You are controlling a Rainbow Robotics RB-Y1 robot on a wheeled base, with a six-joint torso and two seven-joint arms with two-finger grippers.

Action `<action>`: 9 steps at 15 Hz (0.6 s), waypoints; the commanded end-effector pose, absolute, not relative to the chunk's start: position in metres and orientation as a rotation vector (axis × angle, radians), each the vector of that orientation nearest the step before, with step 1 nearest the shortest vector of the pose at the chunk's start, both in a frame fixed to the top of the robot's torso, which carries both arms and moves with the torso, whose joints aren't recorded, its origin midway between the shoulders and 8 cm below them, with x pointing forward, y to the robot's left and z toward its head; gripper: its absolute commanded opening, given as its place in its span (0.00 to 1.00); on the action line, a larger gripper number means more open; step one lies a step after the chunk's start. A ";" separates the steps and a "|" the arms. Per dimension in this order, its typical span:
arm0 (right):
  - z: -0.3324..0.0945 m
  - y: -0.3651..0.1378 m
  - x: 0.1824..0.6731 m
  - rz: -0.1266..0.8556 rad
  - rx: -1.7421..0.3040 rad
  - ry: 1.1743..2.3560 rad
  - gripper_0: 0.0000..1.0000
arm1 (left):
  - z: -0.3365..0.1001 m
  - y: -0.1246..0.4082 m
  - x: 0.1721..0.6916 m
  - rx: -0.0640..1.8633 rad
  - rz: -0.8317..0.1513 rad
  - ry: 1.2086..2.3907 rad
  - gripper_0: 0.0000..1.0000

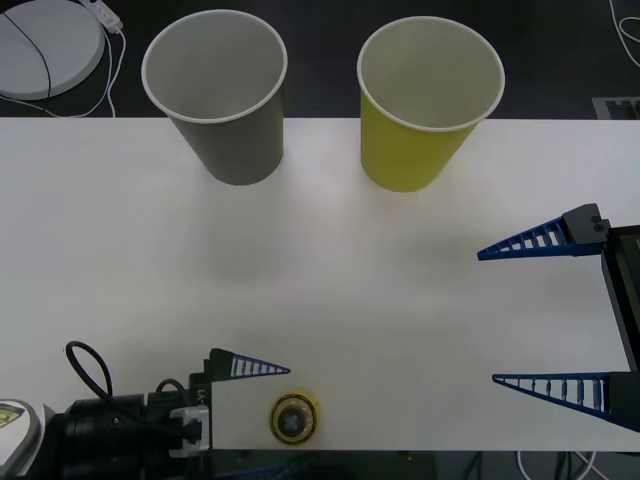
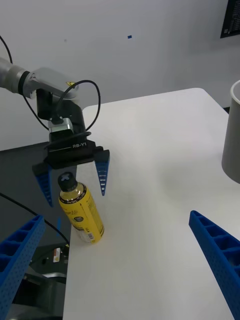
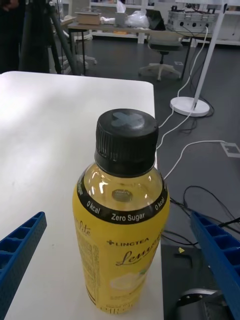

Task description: Put the can into the green bin and the plastic bottle into the gray bin

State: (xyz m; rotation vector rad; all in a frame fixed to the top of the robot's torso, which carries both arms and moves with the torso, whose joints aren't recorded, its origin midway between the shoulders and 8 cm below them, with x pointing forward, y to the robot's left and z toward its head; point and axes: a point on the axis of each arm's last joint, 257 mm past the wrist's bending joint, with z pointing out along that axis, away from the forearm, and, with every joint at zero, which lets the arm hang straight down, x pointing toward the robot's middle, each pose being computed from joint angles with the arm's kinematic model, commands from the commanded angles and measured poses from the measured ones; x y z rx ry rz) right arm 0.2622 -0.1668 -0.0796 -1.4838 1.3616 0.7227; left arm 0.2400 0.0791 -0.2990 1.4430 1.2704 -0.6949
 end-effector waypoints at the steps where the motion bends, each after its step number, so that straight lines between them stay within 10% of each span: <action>1: -0.080 -0.167 0.262 0.723 -1.484 1.362 1.00 | -0.299 0.069 0.240 1.435 -0.701 1.263 1.00; 9: -0.080 -0.167 0.262 0.723 -1.484 1.362 1.00 | -0.296 0.050 0.241 1.414 -0.722 1.253 1.00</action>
